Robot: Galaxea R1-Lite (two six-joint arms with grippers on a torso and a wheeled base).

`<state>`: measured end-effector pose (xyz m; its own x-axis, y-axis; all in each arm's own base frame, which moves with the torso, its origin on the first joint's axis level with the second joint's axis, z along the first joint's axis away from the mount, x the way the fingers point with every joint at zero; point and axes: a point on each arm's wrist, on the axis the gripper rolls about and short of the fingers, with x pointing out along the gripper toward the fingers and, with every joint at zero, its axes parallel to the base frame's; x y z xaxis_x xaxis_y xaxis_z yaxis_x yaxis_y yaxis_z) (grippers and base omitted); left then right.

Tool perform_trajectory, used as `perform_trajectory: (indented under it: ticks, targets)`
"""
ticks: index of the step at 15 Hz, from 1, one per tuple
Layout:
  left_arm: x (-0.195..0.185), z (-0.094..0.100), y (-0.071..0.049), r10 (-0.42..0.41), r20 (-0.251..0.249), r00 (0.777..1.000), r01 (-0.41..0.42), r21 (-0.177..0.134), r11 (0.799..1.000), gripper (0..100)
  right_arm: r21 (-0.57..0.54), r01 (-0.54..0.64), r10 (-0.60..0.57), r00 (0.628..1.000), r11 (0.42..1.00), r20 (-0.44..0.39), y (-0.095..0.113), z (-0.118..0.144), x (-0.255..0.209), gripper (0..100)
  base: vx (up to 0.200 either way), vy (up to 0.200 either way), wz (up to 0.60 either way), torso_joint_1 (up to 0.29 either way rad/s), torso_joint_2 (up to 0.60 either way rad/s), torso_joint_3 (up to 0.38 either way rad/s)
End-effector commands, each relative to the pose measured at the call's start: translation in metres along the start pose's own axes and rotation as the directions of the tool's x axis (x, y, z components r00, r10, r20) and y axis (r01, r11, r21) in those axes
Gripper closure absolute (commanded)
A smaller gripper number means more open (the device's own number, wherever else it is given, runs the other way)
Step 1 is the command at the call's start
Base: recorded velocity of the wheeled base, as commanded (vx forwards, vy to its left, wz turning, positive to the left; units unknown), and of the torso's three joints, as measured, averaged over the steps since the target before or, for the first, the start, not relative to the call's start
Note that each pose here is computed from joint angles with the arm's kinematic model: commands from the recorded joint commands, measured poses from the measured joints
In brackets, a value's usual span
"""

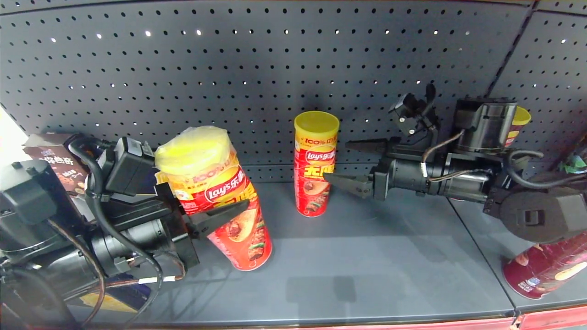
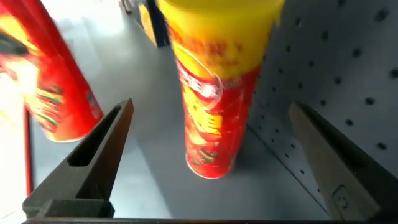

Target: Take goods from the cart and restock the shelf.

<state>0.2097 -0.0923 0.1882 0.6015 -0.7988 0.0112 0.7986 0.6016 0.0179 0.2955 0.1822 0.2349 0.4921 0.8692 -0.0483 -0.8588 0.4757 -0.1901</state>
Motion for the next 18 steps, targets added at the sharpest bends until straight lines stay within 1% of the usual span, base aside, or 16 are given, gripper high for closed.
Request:
perform_trajectory:
  ticks: [1, 2, 3, 5, 6, 7, 8, 13, 18]
  targets:
    - [0.003, -0.002, 0.002, 0.0, -0.007, 1.0, 0.0, -0.005, 1.0, 100, 0.008, -0.004, 0.004, 1.0, 1.0, -0.014, -0.007, -0.01, 0.013, 0, 0.0, 0.0, 0.0, 0.0, 0.0, 0.0]
    - [0.003, -0.003, 0.002, 0.0, -0.01, 1.0, 0.0, -0.006, 1.0, 100, 0.007, -0.006, 0.006, 1.0, 1.0, -0.011, -0.012, -0.012, 0.018, 0, 0.0, 0.0, 0.0, 0.0, 0.0, 0.0]
    - [0.003, -0.003, 0.002, 0.0, -0.011, 1.0, 0.0, -0.007, 1.0, 100, 0.009, -0.017, 0.017, 1.0, 1.0, -0.011, -0.013, -0.014, 0.021, 0, 0.0, 0.0, 0.0, 0.0, 0.0, 0.0]
    - [0.002, -0.005, 0.002, 0.003, -0.015, 1.0, -0.003, -0.011, 1.0, 100, 0.015, -0.05, 0.05, 0.999, 0.999, -0.016, -0.019, -0.025, 0.031, 0, 0.0, 0.0, 0.0, 0.0, 0.0, 0.0]
    - [0.0, -0.005, 0.004, 0.015, -0.015, 1.0, -0.016, -0.011, 1.0, 100, 0.013, -0.061, 0.062, 0.998, 0.998, -0.012, -0.022, -0.029, 0.035, 0, 0.0, 0.0, 0.0, 0.0, 0.0, 0.0]
    - [0.0, -0.005, 0.004, 0.015, -0.015, 1.0, -0.016, -0.011, 1.0, 100, 0.013, -0.061, 0.062, 0.998, 0.998, -0.012, -0.022, -0.029, 0.035, 0, 0.0, 0.0, 0.0, 0.0, 0.0, 0.0]
    - [0.0, -0.005, 0.006, 0.022, -0.018, 1.0, -0.022, -0.011, 1.0, 100, 0.009, -0.075, 0.076, 0.997, 0.997, -0.004, -0.026, -0.035, 0.044, 0, 0.0, 0.0, 0.0, 0.0, 0.0, 0.0]
    - [0.001, -0.007, 0.007, 0.021, -0.023, 1.0, -0.022, -0.014, 1.0, 100, 0.01, -0.101, 0.101, 0.995, 0.995, 0.001, -0.03, -0.048, 0.065, 0, 0.0, 0.0, 0.0, 0.0, 0.0, 0.0]
    - [-0.001, -0.009, 0.008, 0.032, -0.029, 0.999, -0.032, -0.017, 0.999, 100, 0.01, -0.11, 0.11, 0.994, 0.994, 0.0, -0.031, -0.055, 0.077, 0, 0.0, 0.0, 0.0, 0.0, 0.0, 0.0]
